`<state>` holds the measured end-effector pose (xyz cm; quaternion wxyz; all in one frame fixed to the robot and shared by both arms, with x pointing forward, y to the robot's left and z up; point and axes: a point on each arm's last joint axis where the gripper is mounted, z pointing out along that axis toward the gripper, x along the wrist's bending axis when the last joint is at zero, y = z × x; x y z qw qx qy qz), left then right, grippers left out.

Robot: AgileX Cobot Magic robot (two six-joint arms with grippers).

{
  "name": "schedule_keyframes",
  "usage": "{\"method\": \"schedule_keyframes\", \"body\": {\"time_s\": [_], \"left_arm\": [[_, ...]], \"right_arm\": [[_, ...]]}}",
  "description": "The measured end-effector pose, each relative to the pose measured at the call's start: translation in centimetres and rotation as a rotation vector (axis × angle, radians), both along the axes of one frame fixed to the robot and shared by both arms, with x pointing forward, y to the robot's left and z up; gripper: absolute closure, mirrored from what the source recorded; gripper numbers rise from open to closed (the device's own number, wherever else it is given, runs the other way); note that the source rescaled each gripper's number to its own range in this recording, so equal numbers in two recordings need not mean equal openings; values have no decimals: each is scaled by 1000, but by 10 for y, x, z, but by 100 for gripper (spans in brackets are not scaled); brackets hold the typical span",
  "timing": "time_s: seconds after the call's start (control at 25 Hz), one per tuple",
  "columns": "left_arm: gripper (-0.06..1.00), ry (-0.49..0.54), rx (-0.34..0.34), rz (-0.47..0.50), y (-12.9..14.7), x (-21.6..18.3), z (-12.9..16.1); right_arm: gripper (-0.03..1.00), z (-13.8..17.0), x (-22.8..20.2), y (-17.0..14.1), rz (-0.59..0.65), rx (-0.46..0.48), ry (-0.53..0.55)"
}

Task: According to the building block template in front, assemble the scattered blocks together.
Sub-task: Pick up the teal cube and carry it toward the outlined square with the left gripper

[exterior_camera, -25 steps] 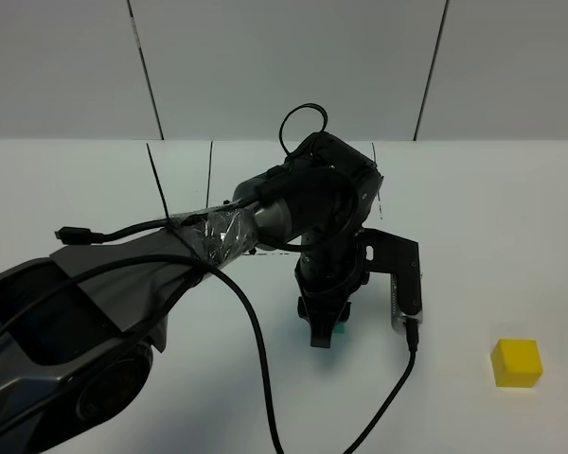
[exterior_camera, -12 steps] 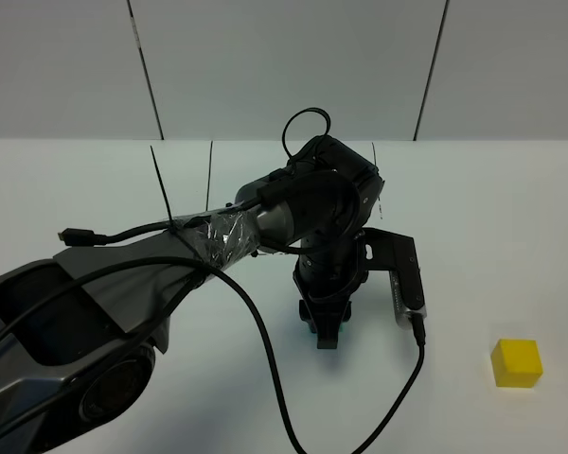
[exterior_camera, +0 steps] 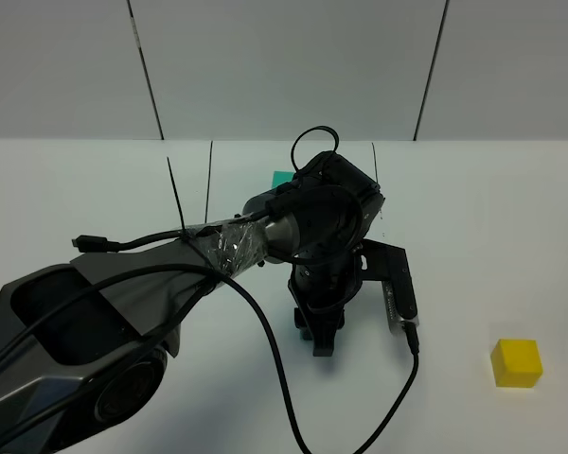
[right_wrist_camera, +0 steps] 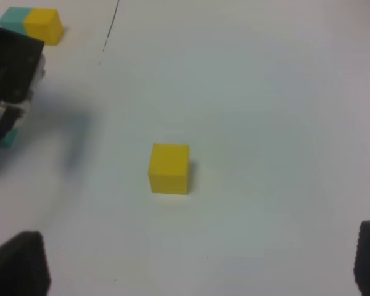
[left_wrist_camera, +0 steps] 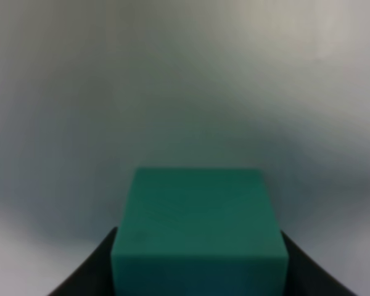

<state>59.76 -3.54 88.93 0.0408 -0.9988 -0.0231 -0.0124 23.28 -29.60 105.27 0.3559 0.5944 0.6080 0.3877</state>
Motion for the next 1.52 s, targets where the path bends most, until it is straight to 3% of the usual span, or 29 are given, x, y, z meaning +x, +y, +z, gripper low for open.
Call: {"method": "schedule_keyframes", "body": {"time_s": [0.56,0.64,0.72,0.92,1.08,1.16,1.32,1.4,1.52], "left_arm": [[94,-4,-4,1,-1,1,1],[91,-6,-6,1,-1,1,1],[79,-10,-10,1,-2,2,3],[32,-35,-34,1,-2,2,19],[4,-57,-71,4,-2,1,39],[-3,-74,-89,3,-3,1,50],[-6,-136,-111,38,1,0,78],[-6,-191,-111,99,9,4,94],[-6,-253,-143,281,35,20,121]], "right_arm": [[-3,0,0,0,0,0,0],[-3,0,0,0,0,0,0],[-3,0,0,0,0,0,0],[-3,0,0,0,0,0,0],[-3,0,0,0,0,0,0],[-3,0,0,0,0,0,0],[-3,0,0,0,0,0,0],[-3,0,0,0,0,0,0],[-3,0,0,0,0,0,0]]}}
